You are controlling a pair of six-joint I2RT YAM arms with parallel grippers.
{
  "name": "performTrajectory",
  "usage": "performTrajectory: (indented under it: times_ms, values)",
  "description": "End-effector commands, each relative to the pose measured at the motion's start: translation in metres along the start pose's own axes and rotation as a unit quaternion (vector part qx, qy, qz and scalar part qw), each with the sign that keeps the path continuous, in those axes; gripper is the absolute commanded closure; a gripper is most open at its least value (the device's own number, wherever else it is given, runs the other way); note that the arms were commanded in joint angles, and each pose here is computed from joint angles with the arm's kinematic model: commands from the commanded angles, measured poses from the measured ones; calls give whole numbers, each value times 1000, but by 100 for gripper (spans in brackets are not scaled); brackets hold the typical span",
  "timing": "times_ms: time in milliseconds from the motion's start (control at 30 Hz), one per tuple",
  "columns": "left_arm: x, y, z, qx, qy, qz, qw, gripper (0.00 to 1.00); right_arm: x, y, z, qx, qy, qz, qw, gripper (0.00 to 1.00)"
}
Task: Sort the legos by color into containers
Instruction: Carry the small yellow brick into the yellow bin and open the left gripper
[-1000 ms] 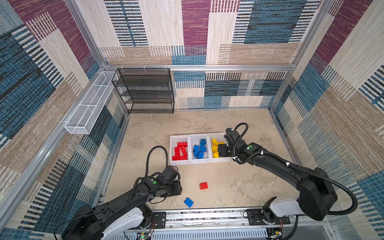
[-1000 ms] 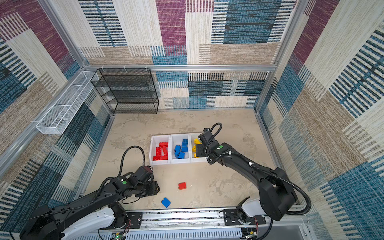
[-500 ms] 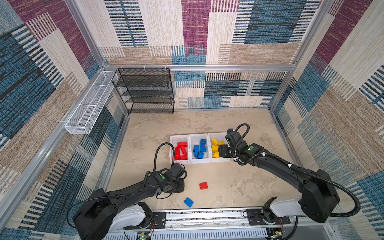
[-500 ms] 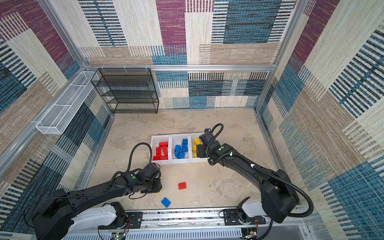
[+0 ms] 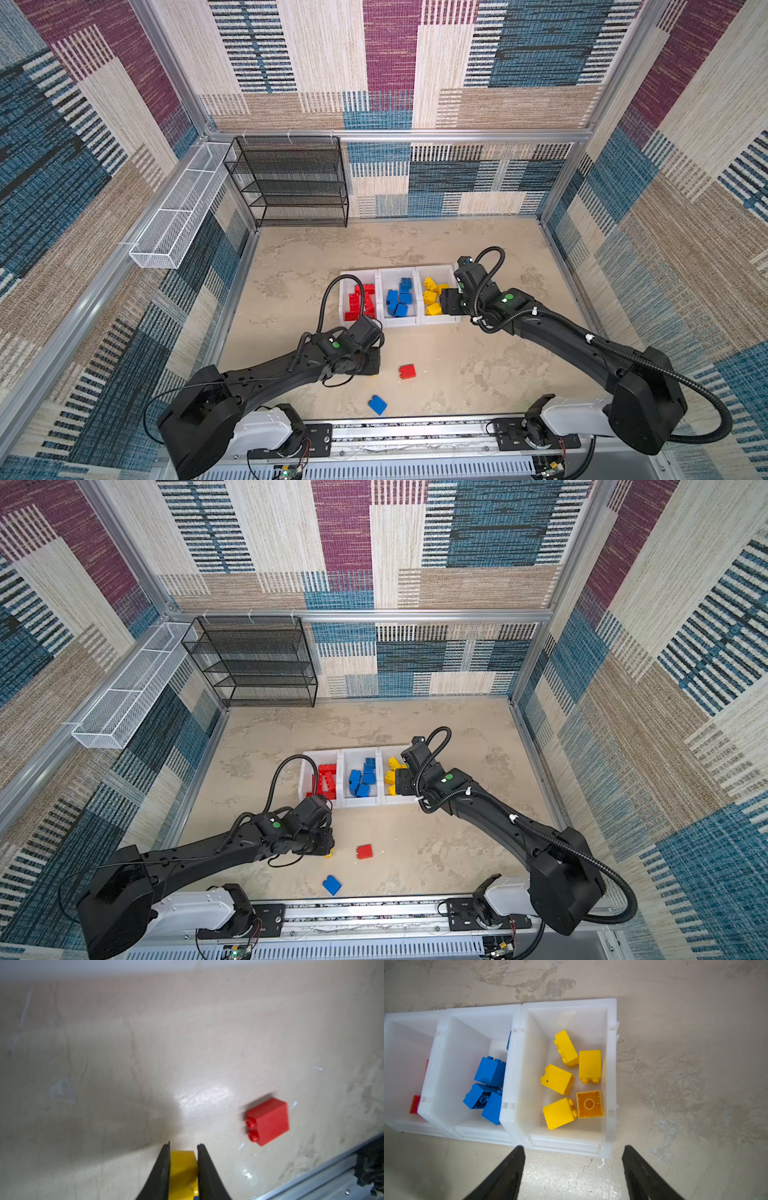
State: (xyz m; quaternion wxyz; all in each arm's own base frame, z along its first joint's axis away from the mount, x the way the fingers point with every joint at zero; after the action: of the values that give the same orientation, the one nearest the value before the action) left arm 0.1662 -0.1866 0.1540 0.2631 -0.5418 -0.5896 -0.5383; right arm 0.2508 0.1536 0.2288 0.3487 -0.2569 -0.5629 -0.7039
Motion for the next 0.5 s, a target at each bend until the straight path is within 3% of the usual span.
performTrajectory:
  times_ms: [0, 300, 467]
  values:
    - [6, 32, -20, -73, -12, -25, 997, 77, 12, 6, -5, -18, -2, -21, 1000, 23]
    - [-5, 144, -83, -144, -62, -74, 985, 78, 40, -1, -24, -50, -11, -44, 998, 24]
    - [-31, 184, -106, -160, -76, -63, 982, 77, 52, -13, -34, -70, -13, -48, 996, 24]
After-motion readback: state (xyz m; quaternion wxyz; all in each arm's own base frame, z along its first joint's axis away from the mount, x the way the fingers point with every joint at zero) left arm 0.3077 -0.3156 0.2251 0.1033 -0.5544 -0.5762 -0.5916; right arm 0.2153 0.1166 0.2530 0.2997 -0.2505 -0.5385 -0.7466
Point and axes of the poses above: each gripper's point midway between its finger pads, its own x axis back along the fingers, its own z axis along the line the jaws close on, y = z × x, the point moved 10 cm from there along x, back along the fingers, and after that the axes turned 5 degrees about -x, right-handed, at the moved point
